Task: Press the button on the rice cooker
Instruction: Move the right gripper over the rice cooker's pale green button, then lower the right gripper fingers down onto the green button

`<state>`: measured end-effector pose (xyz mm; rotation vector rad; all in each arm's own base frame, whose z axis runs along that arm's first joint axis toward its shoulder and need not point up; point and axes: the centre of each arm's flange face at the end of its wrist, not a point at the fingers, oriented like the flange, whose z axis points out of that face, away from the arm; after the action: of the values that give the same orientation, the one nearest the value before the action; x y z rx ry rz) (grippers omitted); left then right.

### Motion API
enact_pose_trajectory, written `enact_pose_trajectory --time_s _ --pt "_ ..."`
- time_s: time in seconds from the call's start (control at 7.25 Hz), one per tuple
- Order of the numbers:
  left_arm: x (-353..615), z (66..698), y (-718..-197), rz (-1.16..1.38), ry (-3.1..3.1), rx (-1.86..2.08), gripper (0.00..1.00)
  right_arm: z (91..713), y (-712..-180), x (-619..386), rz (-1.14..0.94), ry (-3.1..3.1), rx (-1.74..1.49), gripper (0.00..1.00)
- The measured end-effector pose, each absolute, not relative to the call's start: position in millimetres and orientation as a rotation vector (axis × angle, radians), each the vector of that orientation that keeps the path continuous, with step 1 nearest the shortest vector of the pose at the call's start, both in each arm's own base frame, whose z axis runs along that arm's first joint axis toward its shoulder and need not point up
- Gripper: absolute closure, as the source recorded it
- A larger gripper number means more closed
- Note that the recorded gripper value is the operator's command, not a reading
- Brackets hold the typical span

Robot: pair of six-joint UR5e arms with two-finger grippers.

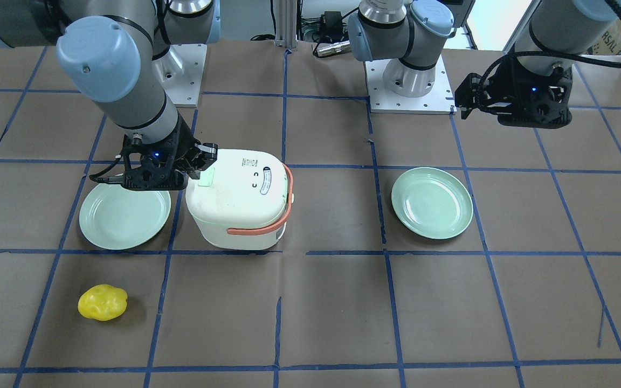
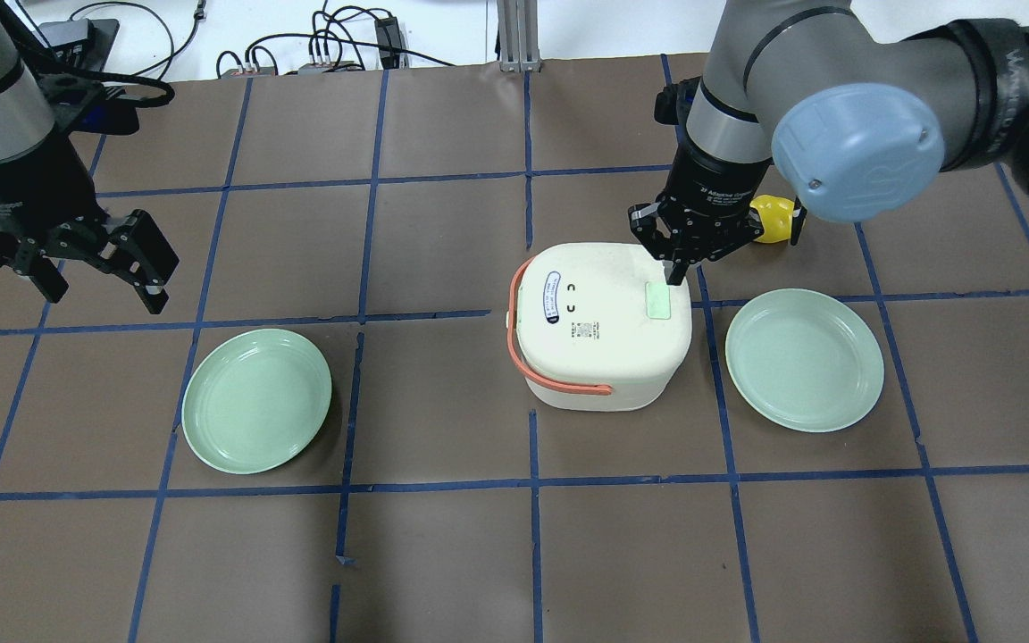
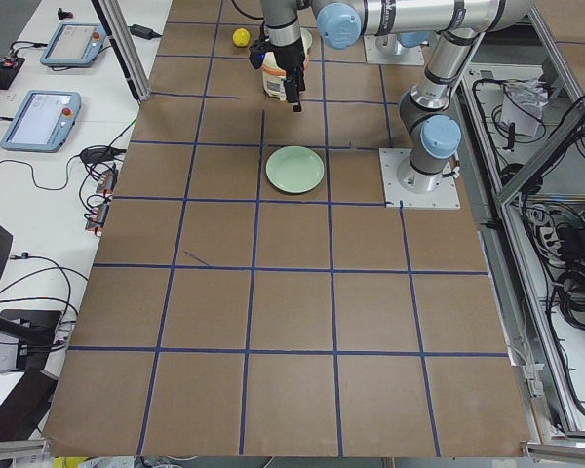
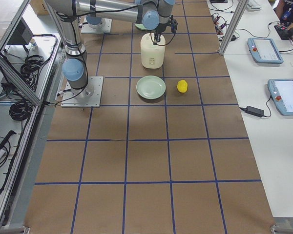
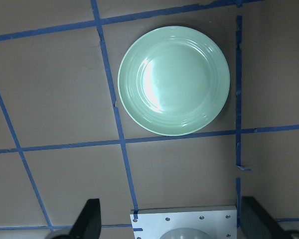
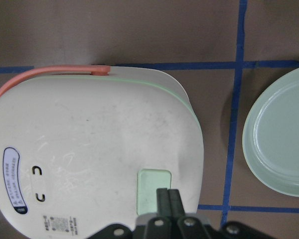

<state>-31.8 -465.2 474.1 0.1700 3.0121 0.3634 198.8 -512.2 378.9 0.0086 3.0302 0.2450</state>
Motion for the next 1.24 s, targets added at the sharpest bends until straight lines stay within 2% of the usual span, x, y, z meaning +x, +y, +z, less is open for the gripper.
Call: enact_pose_trajectory --time_s 1.24 --pt "-31.9 474.1 -465.2 0.363 3.013 0.168 0.00 361.8 -510.1 210.7 0.308 3.030 -0.009 0.96"
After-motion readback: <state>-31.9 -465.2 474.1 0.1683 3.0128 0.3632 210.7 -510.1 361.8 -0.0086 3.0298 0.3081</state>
